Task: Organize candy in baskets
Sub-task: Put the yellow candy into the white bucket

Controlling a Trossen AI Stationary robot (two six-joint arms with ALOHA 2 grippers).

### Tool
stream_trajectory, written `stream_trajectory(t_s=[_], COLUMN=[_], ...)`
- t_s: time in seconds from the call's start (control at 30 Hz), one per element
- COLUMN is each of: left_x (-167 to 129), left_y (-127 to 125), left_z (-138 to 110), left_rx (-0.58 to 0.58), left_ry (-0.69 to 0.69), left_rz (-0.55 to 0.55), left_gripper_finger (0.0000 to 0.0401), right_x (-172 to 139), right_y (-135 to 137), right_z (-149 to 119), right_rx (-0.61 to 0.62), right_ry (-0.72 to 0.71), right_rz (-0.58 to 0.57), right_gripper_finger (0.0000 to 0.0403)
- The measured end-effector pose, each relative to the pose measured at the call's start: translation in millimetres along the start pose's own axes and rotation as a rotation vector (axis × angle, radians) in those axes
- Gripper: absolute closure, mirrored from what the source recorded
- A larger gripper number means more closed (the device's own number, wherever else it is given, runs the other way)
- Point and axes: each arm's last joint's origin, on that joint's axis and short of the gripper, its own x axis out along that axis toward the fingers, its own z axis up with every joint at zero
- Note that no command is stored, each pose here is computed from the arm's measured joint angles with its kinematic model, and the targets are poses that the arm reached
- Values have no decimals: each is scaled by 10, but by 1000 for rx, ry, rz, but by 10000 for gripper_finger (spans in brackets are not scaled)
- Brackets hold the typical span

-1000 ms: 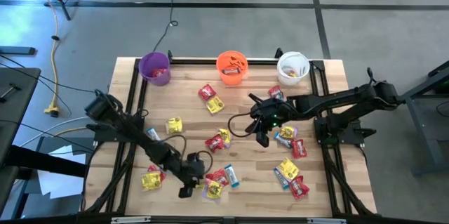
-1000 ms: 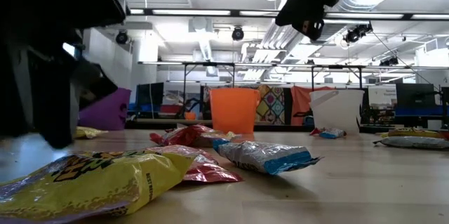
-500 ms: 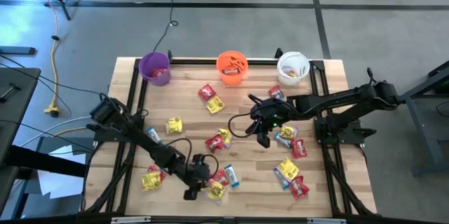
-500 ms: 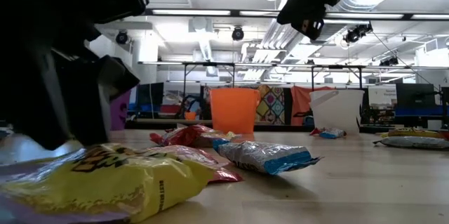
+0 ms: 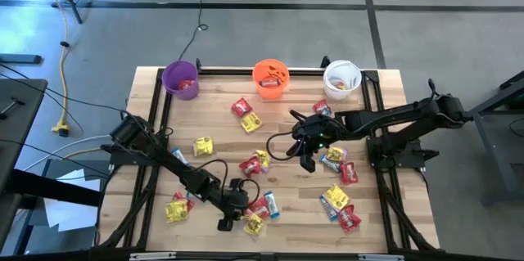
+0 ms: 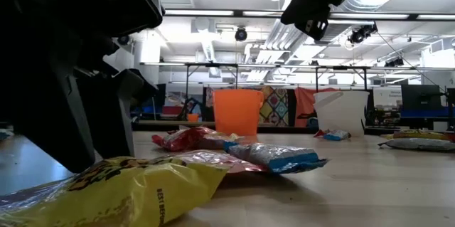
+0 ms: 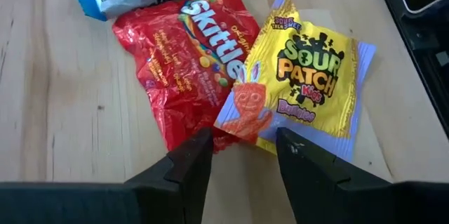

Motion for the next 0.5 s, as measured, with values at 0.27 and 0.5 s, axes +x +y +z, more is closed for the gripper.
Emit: stream_trajectory(t_s=[0.27, 0.5], left_x=[2, 1], left_y=[-7, -20], left_z=[-7, -5], left_rx=[39, 58], left_ry=[1, 9], left_rz=[-3, -46], left_gripper_finger=[327, 397], right_x=[0, 0], right_y=[0, 0], right_z=[1, 1], right_rx=[0, -1], right_ry=[-1, -1], right_rz=[0, 0], right_gripper_finger=[403, 403])
